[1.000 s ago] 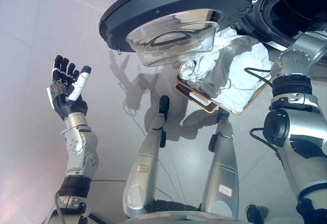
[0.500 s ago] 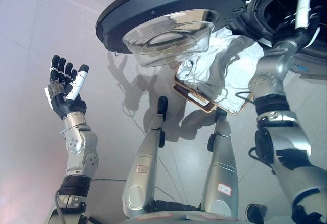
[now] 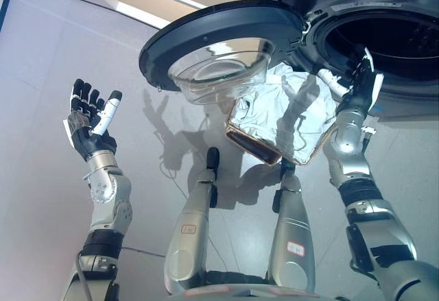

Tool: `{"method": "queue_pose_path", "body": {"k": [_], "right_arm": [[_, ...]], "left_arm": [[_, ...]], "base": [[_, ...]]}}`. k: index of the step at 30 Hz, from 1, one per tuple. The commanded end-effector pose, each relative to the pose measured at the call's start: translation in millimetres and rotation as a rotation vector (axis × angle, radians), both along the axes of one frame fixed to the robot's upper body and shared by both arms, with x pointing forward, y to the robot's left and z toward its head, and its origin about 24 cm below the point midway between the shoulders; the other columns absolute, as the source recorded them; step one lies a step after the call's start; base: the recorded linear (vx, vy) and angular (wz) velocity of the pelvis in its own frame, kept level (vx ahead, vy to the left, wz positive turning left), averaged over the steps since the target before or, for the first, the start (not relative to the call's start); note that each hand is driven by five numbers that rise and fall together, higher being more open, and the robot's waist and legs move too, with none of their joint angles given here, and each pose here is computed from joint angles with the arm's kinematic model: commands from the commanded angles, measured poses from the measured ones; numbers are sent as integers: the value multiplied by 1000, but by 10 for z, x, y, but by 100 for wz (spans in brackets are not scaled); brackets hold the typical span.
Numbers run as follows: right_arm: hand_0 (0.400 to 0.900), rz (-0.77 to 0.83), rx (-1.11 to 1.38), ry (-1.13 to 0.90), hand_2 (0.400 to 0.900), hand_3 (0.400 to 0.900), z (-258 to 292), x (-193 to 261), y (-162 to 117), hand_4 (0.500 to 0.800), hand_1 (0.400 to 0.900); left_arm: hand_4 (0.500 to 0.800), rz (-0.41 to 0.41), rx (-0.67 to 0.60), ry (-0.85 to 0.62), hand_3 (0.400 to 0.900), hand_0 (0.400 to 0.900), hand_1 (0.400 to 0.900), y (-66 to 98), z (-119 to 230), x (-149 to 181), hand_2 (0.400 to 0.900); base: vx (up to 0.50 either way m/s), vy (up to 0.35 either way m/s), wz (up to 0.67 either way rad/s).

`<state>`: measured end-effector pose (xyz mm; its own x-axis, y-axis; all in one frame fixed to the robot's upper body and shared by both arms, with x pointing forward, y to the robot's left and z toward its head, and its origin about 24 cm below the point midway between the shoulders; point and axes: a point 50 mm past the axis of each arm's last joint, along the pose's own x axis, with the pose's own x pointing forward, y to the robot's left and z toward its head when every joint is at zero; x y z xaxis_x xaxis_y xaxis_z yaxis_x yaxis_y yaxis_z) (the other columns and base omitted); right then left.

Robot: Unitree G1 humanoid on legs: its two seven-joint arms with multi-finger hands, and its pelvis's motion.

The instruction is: Put the clothes in the basket into the washing machine.

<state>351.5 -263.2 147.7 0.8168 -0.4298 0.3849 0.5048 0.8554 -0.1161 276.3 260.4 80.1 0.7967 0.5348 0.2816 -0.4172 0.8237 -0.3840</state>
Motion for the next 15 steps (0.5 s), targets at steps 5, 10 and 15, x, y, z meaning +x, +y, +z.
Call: {"method": "queue_pose_path", "body": {"k": [5, 10, 15], "right_arm": [[900, 48, -368, -63, 900, 900, 220, -183, 31, 800, 900], [900, 97, -349, 53, 900, 900, -139, -366, -54, 800, 900], [900, 129, -301, 129, 900, 900, -380, -453, -60, 800, 900]], "left_arm": [[800, 97, 152, -32, 900, 900, 900, 411, 125, -183, 900], [800, 87, 207, 56, 900, 900, 900, 500, -7, -280, 900], [800, 91, 215, 117, 900, 900, 900, 571, -119, -370, 900]], "base": [[128, -34, 13], [150, -27, 11], [97, -2, -1]]}}
